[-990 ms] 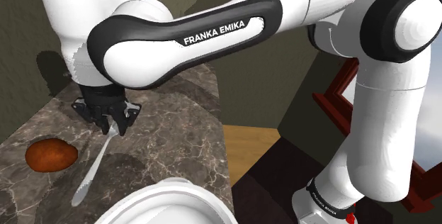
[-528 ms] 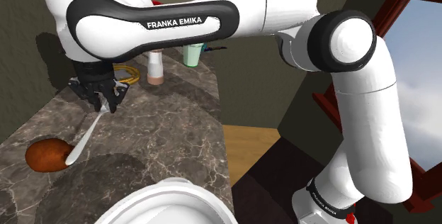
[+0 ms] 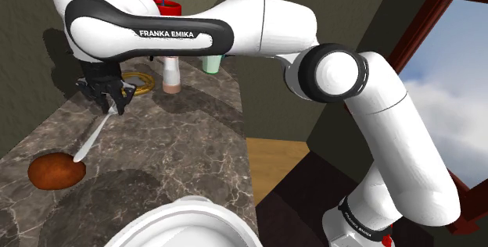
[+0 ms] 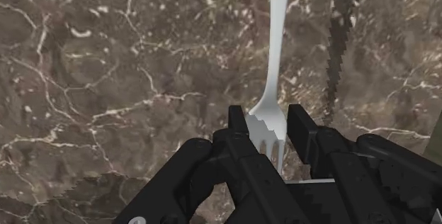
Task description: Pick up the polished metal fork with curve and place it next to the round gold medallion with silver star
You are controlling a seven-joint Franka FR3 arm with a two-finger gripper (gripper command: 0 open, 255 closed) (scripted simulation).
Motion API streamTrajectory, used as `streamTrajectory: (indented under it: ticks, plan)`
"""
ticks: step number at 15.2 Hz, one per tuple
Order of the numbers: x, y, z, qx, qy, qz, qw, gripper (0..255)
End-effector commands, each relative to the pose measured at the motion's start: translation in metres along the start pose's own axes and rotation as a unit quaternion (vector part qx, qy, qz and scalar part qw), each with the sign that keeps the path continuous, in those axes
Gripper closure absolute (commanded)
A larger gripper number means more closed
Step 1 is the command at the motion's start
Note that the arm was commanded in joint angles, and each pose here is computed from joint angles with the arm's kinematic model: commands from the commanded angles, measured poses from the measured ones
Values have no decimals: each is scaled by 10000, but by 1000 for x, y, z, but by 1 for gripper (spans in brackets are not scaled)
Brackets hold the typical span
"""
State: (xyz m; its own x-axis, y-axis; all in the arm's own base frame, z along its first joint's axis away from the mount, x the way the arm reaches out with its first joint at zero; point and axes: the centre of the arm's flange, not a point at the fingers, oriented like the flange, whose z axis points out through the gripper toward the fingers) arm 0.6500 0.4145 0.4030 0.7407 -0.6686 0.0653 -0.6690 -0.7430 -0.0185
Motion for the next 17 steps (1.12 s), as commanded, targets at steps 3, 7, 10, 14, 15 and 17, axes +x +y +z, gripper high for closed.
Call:
streamTrajectory:
  ticks: [3, 7, 10, 14, 15, 17]
  plan:
    - [-1, 1, 20, 2, 1, -1, 10000, 255]
    - [-3, 1, 41, 2, 1, -1, 10000, 255]
    - [-4, 1, 62, 2, 1, -1, 10000, 255]
    - [-4, 1, 62, 2, 1, -1, 10000, 255]
    - [-4, 1, 62, 2, 1, -1, 10000, 255]
    - [-4, 1, 62, 2, 1, -1, 10000, 255]
